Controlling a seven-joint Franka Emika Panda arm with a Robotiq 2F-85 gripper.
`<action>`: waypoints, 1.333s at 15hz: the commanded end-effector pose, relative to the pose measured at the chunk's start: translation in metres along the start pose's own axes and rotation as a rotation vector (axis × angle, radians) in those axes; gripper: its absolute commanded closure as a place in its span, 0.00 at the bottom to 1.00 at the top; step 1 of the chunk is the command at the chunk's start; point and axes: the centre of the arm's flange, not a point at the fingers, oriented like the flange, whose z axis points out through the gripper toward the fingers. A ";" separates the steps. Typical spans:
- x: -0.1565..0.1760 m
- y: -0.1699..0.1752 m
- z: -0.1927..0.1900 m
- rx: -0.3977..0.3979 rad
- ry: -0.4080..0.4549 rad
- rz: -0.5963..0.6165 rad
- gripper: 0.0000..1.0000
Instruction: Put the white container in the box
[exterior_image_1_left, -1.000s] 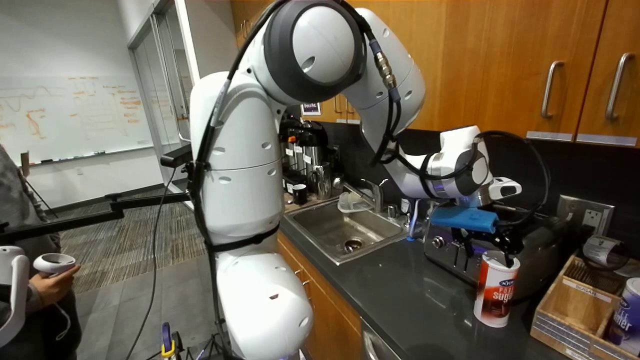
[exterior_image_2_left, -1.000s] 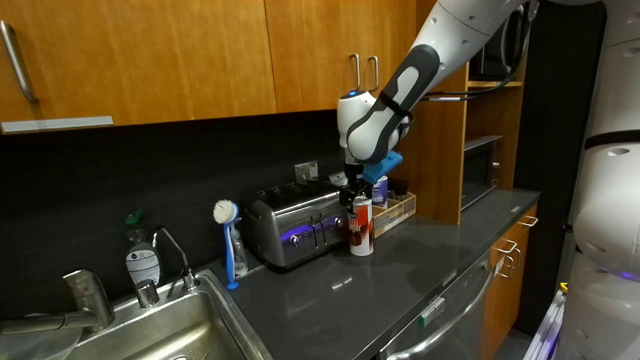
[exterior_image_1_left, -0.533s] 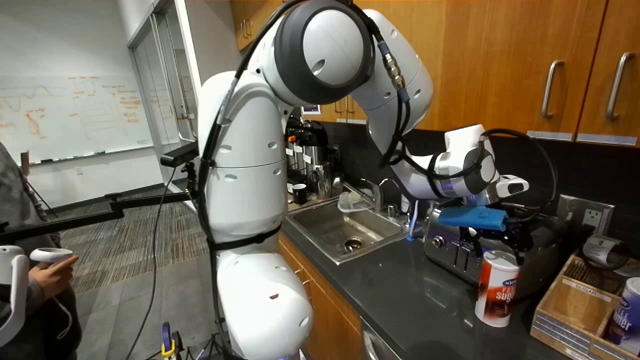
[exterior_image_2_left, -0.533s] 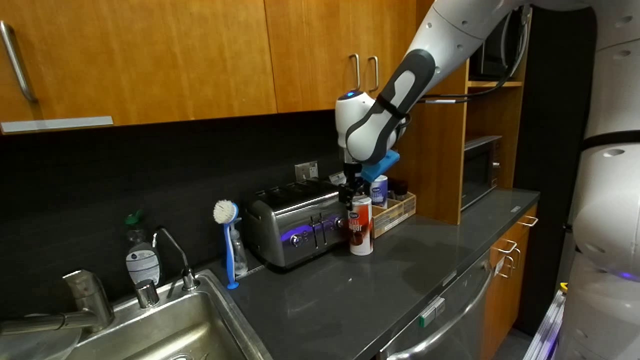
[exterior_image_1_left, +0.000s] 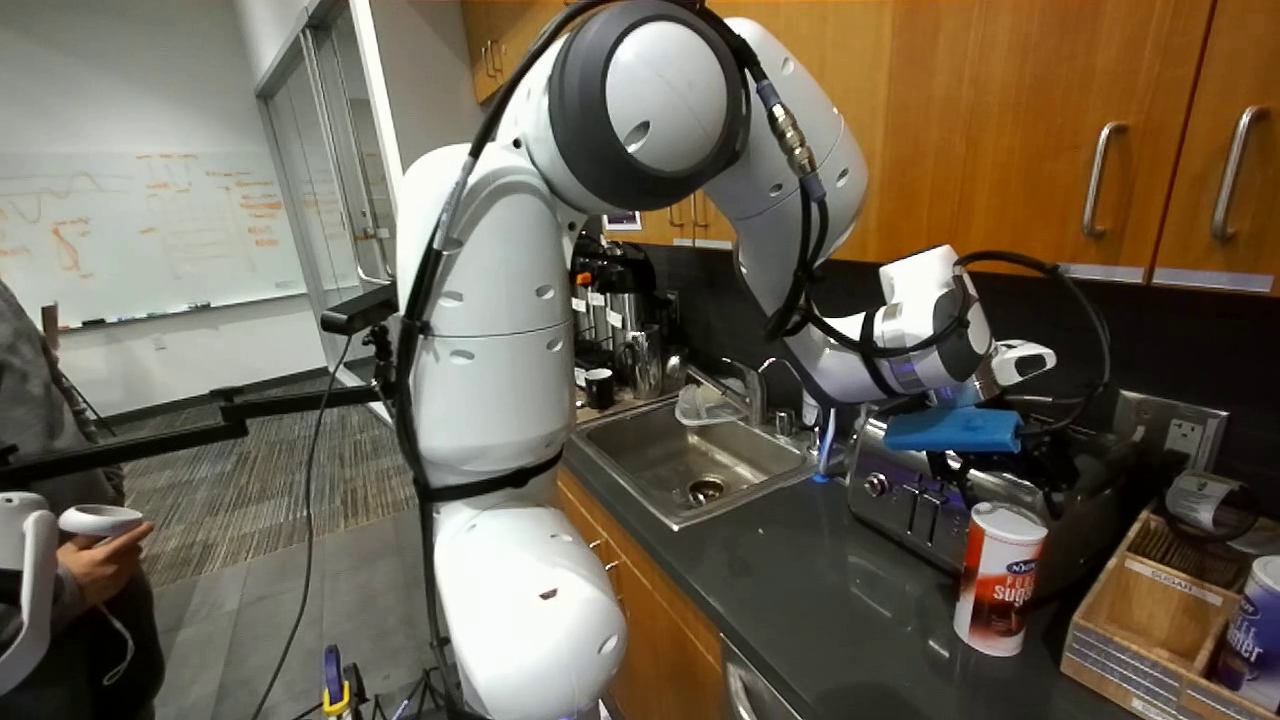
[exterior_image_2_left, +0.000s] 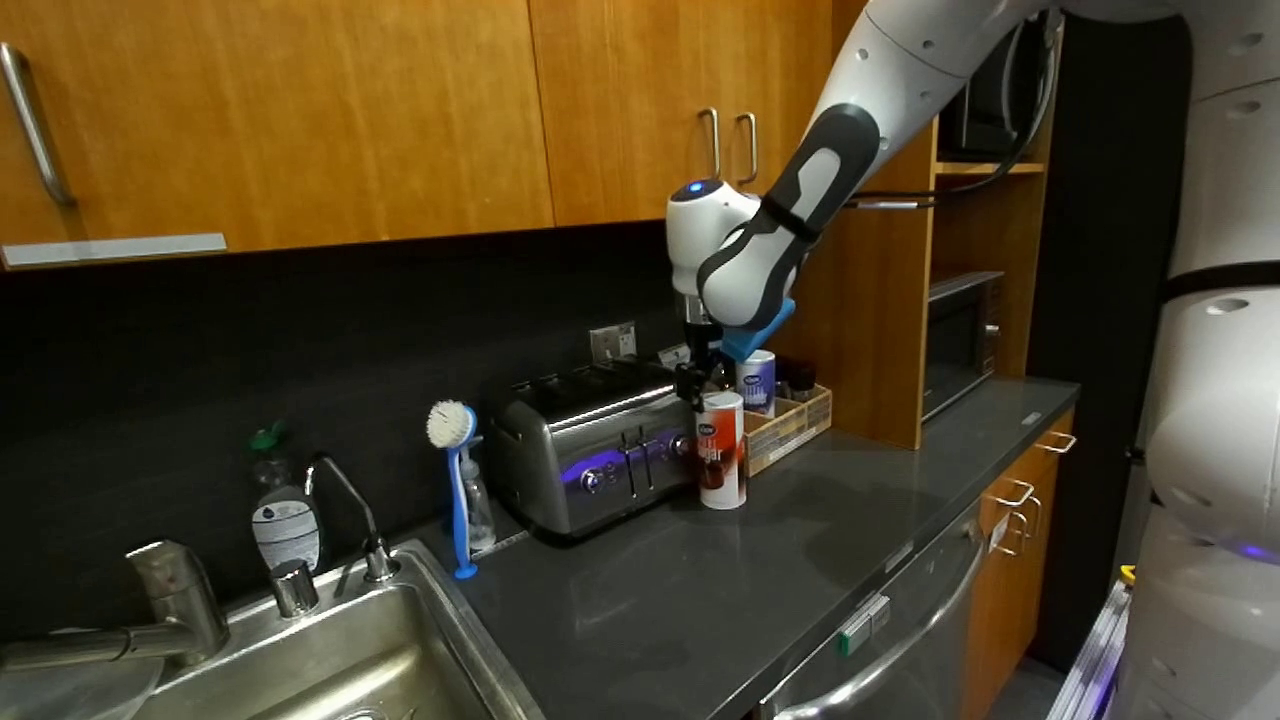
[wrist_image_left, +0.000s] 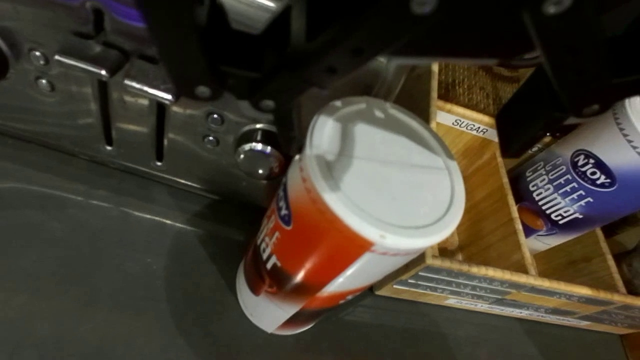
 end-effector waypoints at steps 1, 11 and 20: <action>-0.002 -0.006 0.008 -0.015 -0.002 -0.014 0.00; -0.005 -0.005 0.031 -0.007 -0.047 -0.010 0.00; -0.006 -0.005 0.029 0.002 -0.044 -0.010 0.32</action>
